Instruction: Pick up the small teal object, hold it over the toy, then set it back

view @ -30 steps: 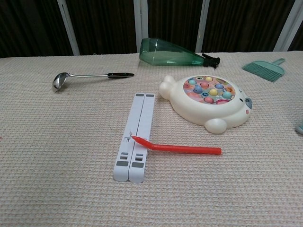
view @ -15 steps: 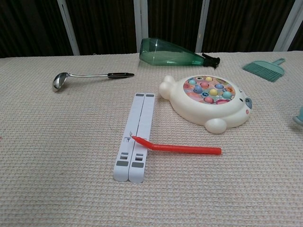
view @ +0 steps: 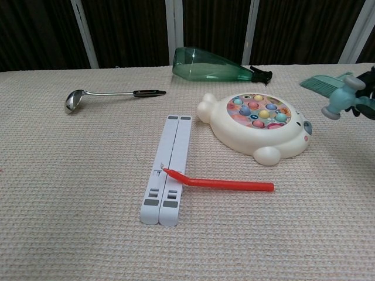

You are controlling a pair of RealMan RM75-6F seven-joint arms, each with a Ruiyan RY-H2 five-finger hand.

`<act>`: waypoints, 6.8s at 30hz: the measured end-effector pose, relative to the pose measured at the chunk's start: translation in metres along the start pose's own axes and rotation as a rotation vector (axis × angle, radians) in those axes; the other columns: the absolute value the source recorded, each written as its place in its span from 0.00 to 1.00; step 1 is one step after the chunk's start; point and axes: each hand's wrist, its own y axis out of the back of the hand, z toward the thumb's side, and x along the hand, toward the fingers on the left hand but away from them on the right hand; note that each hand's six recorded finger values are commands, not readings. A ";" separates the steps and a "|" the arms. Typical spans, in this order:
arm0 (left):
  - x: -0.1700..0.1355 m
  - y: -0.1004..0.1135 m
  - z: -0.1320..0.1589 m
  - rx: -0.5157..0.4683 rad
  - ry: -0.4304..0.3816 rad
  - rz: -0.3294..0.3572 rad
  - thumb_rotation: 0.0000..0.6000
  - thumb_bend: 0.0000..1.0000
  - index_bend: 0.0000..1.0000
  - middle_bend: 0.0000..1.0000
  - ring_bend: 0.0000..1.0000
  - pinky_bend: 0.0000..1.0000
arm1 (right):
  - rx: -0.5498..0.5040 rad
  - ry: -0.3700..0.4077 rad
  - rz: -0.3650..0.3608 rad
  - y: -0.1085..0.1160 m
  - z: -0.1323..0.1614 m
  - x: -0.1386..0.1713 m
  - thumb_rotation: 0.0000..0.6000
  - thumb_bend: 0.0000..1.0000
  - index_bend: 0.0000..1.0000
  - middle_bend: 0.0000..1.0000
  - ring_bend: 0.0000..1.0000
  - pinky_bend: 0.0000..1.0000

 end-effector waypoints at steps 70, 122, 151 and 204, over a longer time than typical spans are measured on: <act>0.017 -0.018 -0.022 -0.030 0.027 -0.047 1.00 0.09 0.06 0.01 0.00 0.00 | 0.377 -0.001 0.109 0.006 0.110 -0.091 1.00 0.85 0.97 0.83 0.65 0.44; -0.001 0.007 0.000 0.002 0.014 -0.013 1.00 0.09 0.06 0.01 0.00 0.00 | 0.012 -0.349 0.150 -0.063 -0.107 -0.026 1.00 0.82 0.65 0.63 0.42 0.34; 0.004 -0.001 -0.002 -0.007 0.016 -0.032 1.00 0.09 0.06 0.01 0.00 0.00 | 0.000 -0.376 0.203 -0.056 -0.108 -0.026 1.00 0.41 0.46 0.50 0.33 0.29; 0.005 -0.009 -0.007 -0.014 0.041 -0.057 1.00 0.09 0.05 0.01 0.00 0.00 | 0.096 -0.406 0.266 -0.020 -0.091 -0.051 1.00 0.41 0.15 0.28 0.08 0.02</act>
